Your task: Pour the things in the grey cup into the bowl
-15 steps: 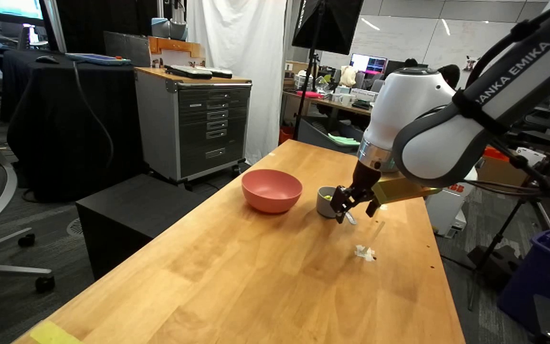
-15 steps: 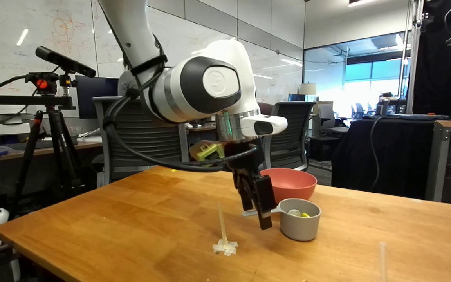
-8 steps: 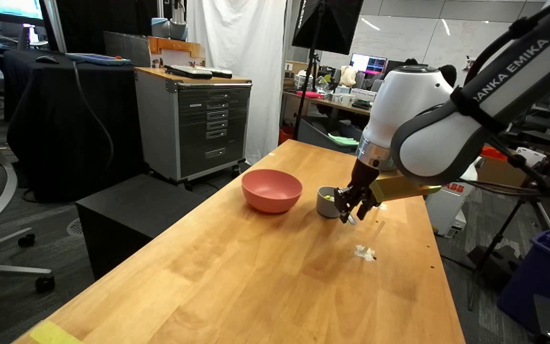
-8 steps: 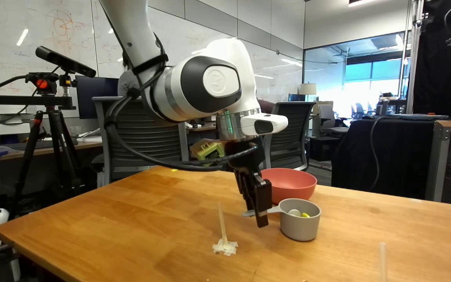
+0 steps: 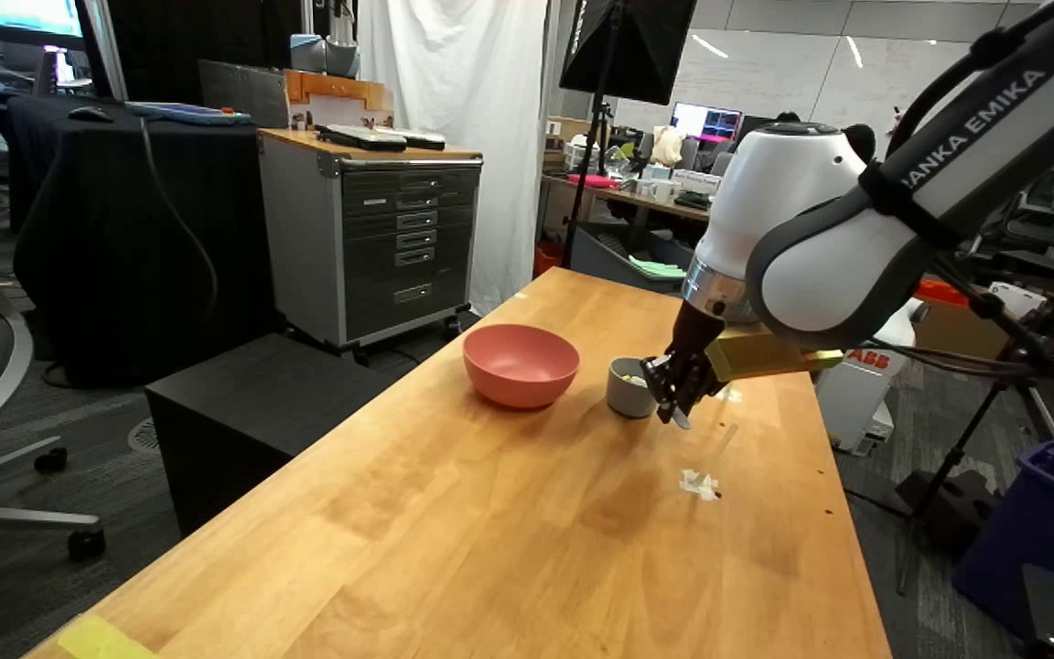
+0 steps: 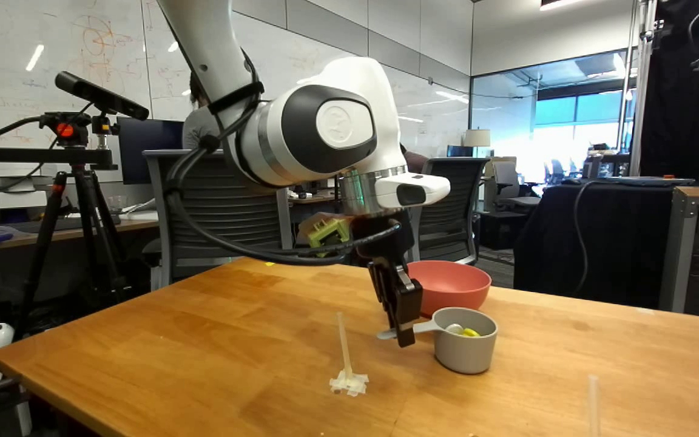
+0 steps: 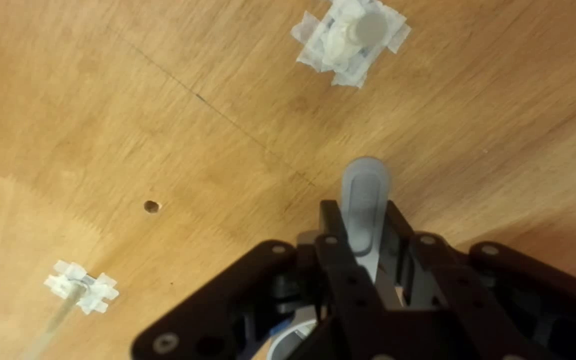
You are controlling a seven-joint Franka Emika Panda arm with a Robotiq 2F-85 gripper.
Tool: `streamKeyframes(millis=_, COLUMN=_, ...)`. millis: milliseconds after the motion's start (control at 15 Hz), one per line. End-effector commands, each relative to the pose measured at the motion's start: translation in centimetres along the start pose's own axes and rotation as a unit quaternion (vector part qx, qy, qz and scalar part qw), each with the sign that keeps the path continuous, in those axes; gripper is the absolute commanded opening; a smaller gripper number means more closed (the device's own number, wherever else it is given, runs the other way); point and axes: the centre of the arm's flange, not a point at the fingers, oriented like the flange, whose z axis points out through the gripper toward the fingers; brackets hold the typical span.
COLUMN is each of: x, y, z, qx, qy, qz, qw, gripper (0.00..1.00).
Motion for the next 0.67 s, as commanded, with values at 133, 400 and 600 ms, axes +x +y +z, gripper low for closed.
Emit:
streamKeyframes(millis=133, x=0.9, y=0.1, z=-0.8, qx=0.000, qy=0.013, qz=0.014, qw=0.9998, gripper=0.09)
streamKeyframes(millis=400, x=1.7, y=1.0, z=-1.9, qx=-0.002, qy=0.025, qz=0.023, qw=0.9994, gripper=0.07)
streamKeyframes(millis=600, x=2.5, y=1.8, z=-2.7, qx=-0.011, qy=0.034, qz=0.032, qw=0.9989, gripper=0.06)
